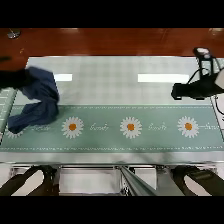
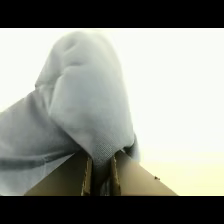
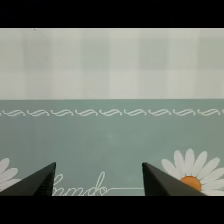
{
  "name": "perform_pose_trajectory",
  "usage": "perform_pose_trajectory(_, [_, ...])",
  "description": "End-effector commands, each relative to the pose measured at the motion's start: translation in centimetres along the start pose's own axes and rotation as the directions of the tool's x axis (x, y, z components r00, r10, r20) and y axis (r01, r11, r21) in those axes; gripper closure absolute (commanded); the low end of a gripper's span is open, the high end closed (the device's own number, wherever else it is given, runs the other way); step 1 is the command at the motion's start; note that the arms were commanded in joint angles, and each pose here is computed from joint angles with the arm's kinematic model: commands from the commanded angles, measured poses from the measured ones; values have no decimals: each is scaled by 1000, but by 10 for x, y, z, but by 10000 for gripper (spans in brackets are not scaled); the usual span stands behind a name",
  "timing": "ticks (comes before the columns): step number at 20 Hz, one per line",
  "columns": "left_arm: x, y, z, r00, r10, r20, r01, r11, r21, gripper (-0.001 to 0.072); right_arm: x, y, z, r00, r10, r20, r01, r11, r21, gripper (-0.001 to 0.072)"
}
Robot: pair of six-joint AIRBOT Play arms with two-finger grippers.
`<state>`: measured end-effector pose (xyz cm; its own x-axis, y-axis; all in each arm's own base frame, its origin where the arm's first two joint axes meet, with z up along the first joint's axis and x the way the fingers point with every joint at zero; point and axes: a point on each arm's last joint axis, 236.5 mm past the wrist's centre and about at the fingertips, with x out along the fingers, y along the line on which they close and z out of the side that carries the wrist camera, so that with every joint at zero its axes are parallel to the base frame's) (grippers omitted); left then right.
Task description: Fold the shirts.
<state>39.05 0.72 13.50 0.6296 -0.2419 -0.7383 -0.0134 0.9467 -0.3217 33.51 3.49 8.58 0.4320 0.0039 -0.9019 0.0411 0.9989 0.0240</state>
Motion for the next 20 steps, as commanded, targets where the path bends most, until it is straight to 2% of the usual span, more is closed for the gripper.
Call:
perform_pose_trajectory(1, [-108, -84, 75, 938, -181, 297, 141, 978, 152, 678, -56, -9, 11, 984, 0, 176, 0, 1000, 1, 91])
perform_pose_trajectory(6, [-254, -184, 117, 766, -364, 529, 176, 911, 373, 678, -106, -12, 11, 949, 21, 315, -27, 1000, 15, 91])
perform_pose_trajectory(10, [-330, -244, 119, 606, -519, 602, 218, 837, 503, 678, -121, -5, 7, 935, 62, 348, -73, 997, 19, 91])
perform_pose_trajectory(12, [-339, -269, 115, 555, -598, 578, 316, 794, 519, 678, -124, -2, 6, 932, 78, 354, -90, 996, 18, 91])
perform_pose_trajectory(17, [-255, -326, 56, 629, -727, 275, 538, 663, 521, 678, -124, 2, 5, 931, 95, 351, -109, 994, 18, 91])
perform_pose_trajectory(20, [-170, -334, -16, 709, -704, 46, 607, 642, 469, 678, -124, 2, 5, 932, 95, 349, -108, 994, 18, 91])
